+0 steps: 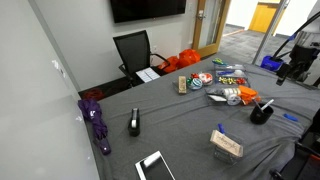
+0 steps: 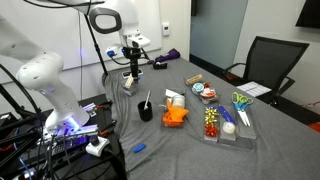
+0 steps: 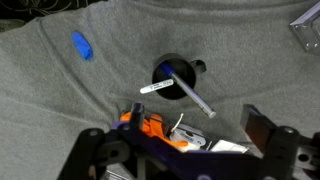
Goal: Remove the blue marker from the black mug and put it in the container on the left.
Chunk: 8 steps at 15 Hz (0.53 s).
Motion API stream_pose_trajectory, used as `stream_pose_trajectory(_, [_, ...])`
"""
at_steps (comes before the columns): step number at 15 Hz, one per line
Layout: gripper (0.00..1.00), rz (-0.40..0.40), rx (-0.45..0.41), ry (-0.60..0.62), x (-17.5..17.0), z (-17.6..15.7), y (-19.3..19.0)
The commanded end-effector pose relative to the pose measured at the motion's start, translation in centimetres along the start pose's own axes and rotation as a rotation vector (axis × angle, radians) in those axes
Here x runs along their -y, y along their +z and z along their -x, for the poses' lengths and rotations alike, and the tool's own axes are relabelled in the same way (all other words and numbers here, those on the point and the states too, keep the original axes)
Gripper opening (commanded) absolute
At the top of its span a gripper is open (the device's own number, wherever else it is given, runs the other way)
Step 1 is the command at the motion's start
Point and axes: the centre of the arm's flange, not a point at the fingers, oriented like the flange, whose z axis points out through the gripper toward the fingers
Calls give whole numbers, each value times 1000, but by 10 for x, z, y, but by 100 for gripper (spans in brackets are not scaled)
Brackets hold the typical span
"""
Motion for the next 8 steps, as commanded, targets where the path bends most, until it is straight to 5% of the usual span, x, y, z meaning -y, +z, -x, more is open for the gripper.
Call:
stream_pose_trajectory(1, [100, 0, -23, 3, 12, -12, 33])
stream_pose_trajectory(8, [100, 45, -39, -14, 38, -28, 67])
